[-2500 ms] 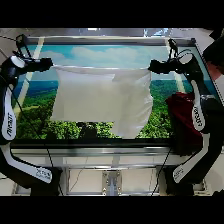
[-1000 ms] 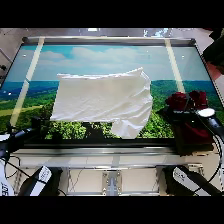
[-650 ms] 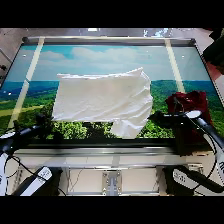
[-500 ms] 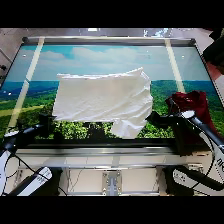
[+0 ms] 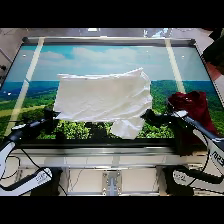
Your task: Fold the shirts.
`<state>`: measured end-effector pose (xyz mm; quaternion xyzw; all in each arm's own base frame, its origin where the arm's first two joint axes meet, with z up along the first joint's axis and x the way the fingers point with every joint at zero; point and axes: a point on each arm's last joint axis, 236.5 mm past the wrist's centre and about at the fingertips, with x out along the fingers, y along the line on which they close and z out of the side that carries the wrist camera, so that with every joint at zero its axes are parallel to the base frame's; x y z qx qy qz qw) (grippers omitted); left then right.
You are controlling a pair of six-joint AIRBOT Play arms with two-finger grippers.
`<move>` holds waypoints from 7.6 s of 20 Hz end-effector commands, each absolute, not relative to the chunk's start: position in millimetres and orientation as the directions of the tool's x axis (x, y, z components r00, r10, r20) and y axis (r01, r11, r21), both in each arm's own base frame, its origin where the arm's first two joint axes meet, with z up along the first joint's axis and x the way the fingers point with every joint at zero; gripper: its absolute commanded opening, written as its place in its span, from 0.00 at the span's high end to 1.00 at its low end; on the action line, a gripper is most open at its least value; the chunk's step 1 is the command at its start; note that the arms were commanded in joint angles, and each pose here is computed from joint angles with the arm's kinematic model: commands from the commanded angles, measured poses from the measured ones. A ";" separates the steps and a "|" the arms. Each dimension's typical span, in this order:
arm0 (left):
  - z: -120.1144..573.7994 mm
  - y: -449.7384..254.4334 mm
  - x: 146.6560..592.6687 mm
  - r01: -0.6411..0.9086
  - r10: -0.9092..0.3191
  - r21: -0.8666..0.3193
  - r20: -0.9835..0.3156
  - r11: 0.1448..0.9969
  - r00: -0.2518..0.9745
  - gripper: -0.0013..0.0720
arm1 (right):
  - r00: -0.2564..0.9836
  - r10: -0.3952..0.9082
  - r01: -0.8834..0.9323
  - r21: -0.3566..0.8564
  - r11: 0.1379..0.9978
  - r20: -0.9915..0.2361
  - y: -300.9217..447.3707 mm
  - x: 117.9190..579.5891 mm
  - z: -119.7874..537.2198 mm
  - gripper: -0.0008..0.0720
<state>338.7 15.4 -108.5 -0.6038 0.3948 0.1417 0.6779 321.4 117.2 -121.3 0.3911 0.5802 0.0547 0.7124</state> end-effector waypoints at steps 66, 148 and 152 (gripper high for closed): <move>7.8 30.9 422.2 -0.056 -0.154 -0.189 -0.913 0.980 0.377 0.14 | 0.131 0.289 -0.167 0.266 0.949 -0.948 62.6 461.3 -6.9 0.50; -51.1 75.8 341.2 -0.400 -0.241 -0.312 -0.946 0.862 0.218 0.97 | 0.314 0.626 -0.033 0.651 0.758 -0.713 154.0 450.7 -14.2 0.98; -54.2 84.2 396.2 -0.447 -0.171 -0.317 -0.926 0.836 0.338 0.97 | 0.278 0.565 0.040 0.597 0.802 -0.777 143.3 463.8 -68.2 0.98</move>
